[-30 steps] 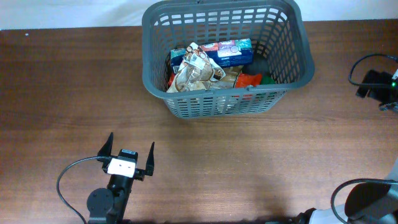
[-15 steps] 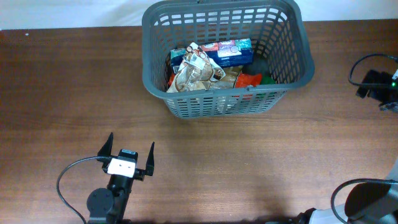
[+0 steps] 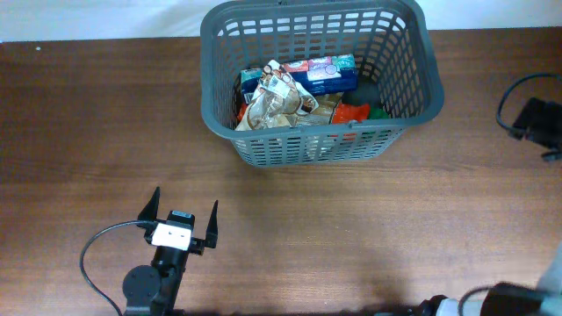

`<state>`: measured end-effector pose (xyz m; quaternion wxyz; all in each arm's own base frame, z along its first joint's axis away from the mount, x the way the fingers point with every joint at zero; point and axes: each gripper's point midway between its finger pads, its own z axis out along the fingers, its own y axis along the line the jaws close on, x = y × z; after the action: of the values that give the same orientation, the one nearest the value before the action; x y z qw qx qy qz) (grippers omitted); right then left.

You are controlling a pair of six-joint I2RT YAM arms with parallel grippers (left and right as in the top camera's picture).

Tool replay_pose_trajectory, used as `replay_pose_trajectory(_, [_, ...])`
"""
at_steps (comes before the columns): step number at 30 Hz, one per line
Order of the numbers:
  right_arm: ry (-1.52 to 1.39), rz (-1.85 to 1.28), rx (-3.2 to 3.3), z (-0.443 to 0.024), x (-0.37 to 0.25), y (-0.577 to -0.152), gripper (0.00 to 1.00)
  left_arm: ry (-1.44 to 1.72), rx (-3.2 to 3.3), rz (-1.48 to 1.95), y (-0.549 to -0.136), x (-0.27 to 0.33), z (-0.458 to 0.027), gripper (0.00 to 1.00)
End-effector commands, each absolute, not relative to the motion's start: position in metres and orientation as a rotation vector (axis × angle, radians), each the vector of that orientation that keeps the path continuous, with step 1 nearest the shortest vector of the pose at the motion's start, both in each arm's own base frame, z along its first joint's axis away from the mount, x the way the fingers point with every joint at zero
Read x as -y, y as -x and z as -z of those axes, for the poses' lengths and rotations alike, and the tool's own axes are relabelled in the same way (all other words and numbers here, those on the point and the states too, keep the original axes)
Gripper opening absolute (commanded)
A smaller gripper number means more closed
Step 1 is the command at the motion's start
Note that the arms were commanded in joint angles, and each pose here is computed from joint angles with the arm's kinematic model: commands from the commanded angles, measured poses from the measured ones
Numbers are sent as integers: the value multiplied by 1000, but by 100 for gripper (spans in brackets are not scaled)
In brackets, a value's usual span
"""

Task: Pack container

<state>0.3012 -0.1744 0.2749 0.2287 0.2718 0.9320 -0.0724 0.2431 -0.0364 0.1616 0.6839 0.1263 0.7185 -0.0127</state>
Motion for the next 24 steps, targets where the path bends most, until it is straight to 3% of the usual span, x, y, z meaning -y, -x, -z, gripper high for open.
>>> replay_pose_trajectory(1, [-737, 220, -2459, -308, 167, -285, 99, -280, -1611, 5, -243, 33, -160, 99])
replay_pose_trajectory(13, [-648, 283, -2142, -396, 126, -213, 99, -280, -1611, 5, -243, 33, -160, 99])
replay_pose_trajectory(18, [-606, 291, -2036, -410, 104, -179, 99, -280, -1611, 5, -243, 33, -160, 99])
replay_pose_trajectory(24, [-400, 230, -1751, -441, 71, -174, 99, -280, -1611, 5, -243, 33, -160, 99])
